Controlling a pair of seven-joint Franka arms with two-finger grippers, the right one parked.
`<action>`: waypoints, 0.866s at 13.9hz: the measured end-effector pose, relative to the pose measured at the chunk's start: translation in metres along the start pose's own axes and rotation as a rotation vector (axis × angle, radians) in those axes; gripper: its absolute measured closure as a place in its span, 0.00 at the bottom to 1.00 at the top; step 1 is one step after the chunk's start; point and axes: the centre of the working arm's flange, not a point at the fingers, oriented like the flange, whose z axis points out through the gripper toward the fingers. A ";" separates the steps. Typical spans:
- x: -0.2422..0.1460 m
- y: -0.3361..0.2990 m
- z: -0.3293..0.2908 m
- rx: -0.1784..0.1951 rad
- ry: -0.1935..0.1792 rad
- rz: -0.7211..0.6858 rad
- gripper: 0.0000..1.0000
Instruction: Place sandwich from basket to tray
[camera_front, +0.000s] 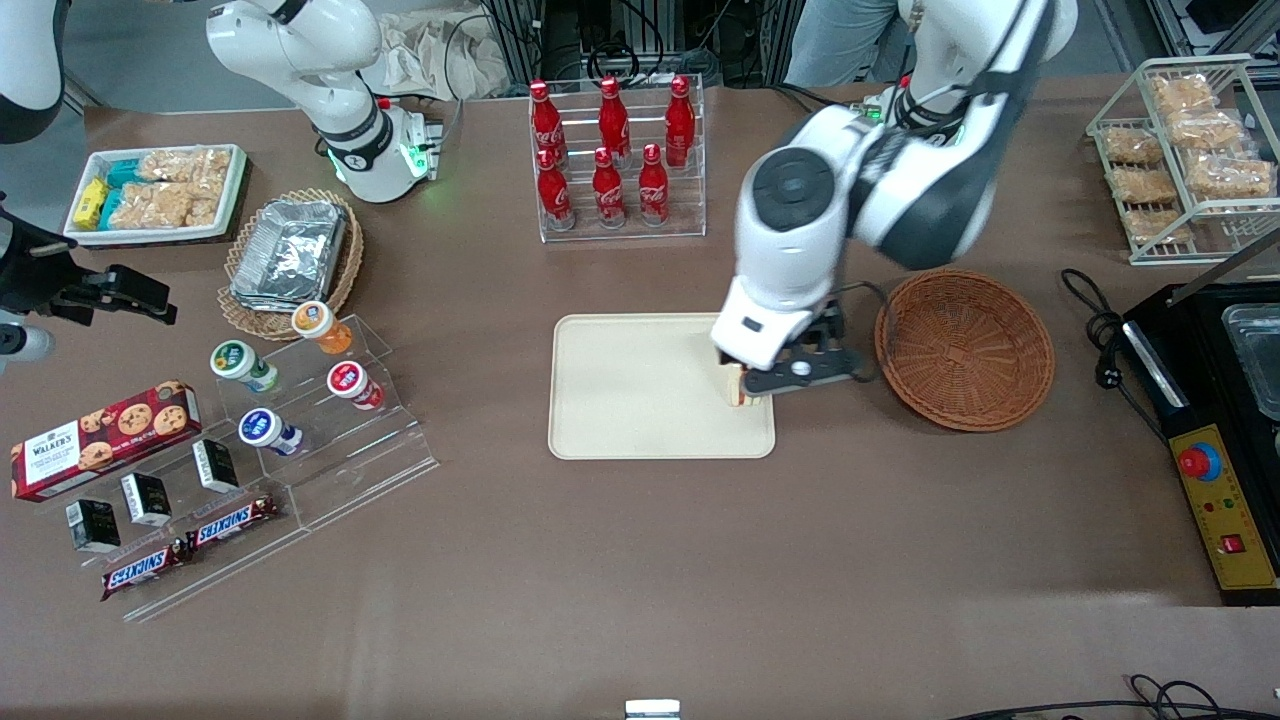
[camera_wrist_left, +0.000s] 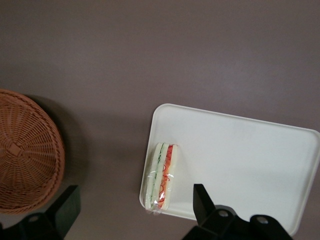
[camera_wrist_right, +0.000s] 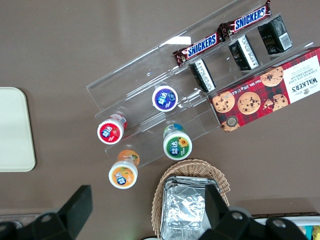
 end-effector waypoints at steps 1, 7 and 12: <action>0.013 -0.025 -0.017 -0.021 -0.016 0.009 0.00; 0.071 -0.214 -0.085 -0.114 -0.049 0.025 0.00; 0.020 -0.317 -0.159 -0.142 0.020 0.057 0.00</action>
